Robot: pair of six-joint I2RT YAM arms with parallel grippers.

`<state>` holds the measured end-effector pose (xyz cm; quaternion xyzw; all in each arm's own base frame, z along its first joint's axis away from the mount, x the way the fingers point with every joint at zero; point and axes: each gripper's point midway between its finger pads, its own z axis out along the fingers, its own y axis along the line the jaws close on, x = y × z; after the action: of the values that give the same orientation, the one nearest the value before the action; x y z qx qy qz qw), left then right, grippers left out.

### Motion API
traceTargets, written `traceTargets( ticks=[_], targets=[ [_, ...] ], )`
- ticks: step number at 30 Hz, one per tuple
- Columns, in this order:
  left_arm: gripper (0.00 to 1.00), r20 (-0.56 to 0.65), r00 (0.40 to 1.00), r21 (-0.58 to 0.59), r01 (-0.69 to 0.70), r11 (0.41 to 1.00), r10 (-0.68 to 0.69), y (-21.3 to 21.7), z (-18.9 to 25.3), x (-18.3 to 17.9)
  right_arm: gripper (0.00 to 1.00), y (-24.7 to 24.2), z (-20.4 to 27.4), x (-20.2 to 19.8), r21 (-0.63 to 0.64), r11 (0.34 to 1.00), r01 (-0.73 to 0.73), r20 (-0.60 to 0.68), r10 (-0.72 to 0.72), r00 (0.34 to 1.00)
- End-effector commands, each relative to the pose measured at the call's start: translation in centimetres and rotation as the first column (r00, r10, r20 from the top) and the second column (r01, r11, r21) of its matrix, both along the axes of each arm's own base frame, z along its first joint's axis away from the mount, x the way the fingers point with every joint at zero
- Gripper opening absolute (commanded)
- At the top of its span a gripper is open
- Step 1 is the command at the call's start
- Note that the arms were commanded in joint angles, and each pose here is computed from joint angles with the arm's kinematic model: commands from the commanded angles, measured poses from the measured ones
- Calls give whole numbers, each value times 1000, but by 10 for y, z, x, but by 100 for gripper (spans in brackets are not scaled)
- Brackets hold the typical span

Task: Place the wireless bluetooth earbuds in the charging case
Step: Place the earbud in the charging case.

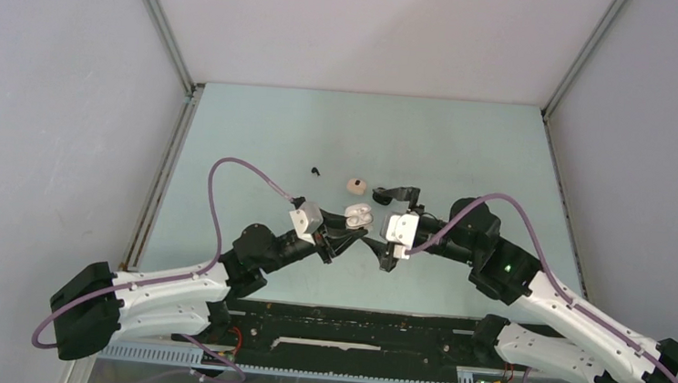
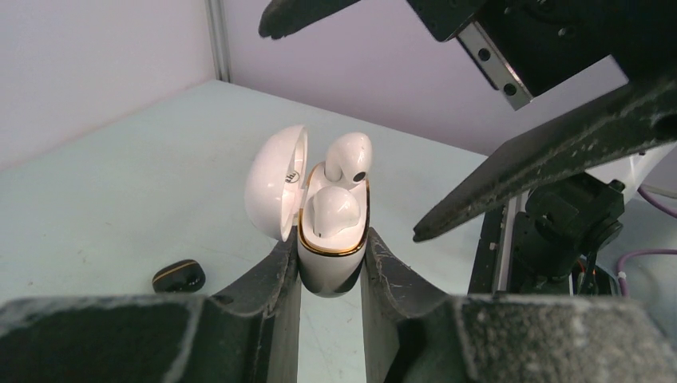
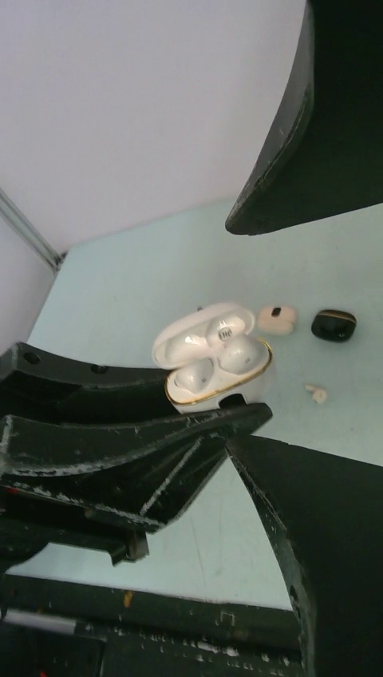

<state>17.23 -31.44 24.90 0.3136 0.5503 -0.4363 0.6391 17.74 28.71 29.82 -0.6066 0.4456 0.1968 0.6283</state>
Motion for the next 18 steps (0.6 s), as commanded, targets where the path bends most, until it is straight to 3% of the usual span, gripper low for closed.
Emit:
traceTargets(
  ticks=[1,6,14,18],
  targets=[
    [0,85,996,-96,-1,995,9,5,35,-2,100,-1,2,-11,-22,998,-60,-118,57,991],
    [0,84,996,-98,3,995,5,5,35,-3,100,-8,-1,-21,-76,991,-108,-242,87,966],
    [0,85,996,-92,35,995,-27,1,34,-7,100,-45,-6,5,-136,991,-16,-498,-54,865],
    [0,103,991,-72,91,993,-83,-5,30,-16,100,-66,-25,-17,-170,971,-168,-626,26,779]
  ],
)
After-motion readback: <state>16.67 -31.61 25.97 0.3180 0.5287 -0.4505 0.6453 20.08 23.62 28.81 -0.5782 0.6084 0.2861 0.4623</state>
